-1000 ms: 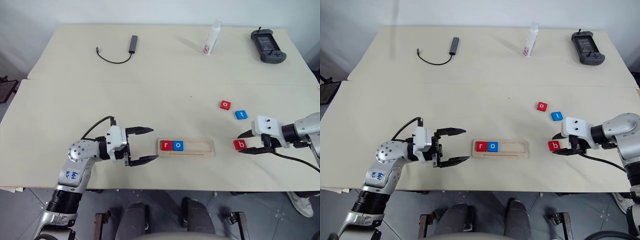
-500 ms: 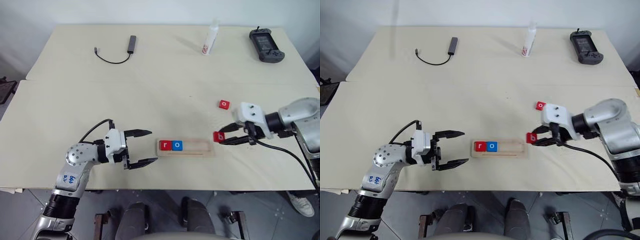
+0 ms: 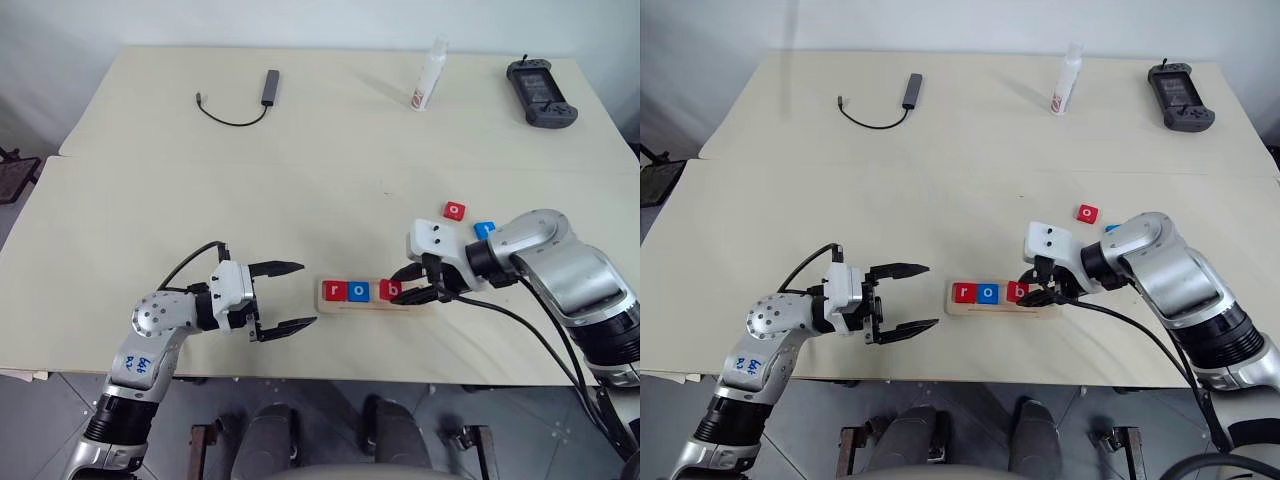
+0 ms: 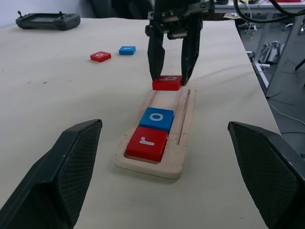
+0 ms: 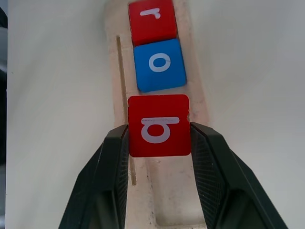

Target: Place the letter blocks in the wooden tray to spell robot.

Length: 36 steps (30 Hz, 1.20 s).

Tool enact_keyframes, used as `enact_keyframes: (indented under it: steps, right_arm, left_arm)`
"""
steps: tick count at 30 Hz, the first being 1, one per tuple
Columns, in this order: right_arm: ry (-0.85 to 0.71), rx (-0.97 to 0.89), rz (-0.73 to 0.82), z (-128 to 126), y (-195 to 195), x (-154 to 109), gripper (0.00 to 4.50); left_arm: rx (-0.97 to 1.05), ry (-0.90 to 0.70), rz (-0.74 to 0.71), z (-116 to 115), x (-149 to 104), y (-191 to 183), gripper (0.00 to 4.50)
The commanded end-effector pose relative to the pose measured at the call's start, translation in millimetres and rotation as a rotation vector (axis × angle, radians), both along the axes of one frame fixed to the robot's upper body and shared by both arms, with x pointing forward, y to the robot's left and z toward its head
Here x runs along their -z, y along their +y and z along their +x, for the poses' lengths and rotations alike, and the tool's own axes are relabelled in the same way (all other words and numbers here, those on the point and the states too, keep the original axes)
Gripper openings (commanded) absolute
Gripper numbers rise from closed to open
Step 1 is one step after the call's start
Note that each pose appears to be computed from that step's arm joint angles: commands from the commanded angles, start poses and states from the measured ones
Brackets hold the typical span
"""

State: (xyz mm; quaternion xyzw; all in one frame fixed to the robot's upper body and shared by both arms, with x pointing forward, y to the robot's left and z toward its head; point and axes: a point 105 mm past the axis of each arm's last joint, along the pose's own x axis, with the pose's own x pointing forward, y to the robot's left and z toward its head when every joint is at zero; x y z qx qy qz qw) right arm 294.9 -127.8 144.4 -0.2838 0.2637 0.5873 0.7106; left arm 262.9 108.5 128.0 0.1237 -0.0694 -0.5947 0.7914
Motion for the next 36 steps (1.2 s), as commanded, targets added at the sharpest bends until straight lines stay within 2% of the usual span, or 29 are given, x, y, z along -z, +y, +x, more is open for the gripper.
enact_keyframes:
  steps: [1, 5, 10, 13, 14, 17, 21, 23, 26, 30, 31, 36]
  right_arm:
    - [-0.05, -0.021, -0.003, 2, 5, -4, 1.45]
    - [-0.063, -0.013, -0.012, 8, 6, -1, 1.45]
    - [-0.059, -0.009, -0.007, 8, 9, 0, 3.21]
    - [-0.098, 0.041, 0.018, 15, 3, -12, 4.32]
    - [-0.104, 0.052, 0.025, 16, 0, -16, 4.45]
    - [-0.105, 0.081, 0.024, 11, -14, -21, 4.45]
    - [-0.071, 0.117, 0.012, 0, -30, -11, 3.46]
    - [-0.053, 0.137, 0.005, -2, -33, -4, 2.65]
    - [-0.055, 0.147, -0.013, -1, -33, 6, 1.67]
    - [-0.065, 0.138, 0.002, 2, -21, 12, 0.25]
    - [-0.07, 0.141, 0.007, 3, -17, 12, 0.02]
    - [-0.054, 0.121, 0.024, 0, -4, 12, 0.02]
  left_arm:
    - [-0.003, -0.048, -0.007, -3, -10, 0, 4.5]
    - [-0.01, -0.053, -0.009, -3, -11, 0, 4.5]
    - [-0.016, -0.057, -0.009, -3, -12, 1, 4.5]
    - [-0.019, -0.059, -0.008, -2, -13, 1, 4.5]
    - [-0.02, -0.059, -0.008, -2, -13, 2, 4.5]
    - [-0.02, -0.059, -0.007, -2, -12, 2, 4.5]
    - [-0.018, -0.058, -0.007, -1, -12, 2, 4.5]
    - [-0.016, -0.058, -0.006, 0, -12, 1, 4.5]
    - [-0.011, -0.057, -0.005, 0, -12, 0, 4.5]
    - [-0.008, -0.052, -0.004, -1, -12, 0, 4.5]
    - [-0.008, -0.049, -0.003, -2, -12, 0, 4.5]
    - [-0.011, -0.04, -0.004, -5, -11, 0, 4.5]
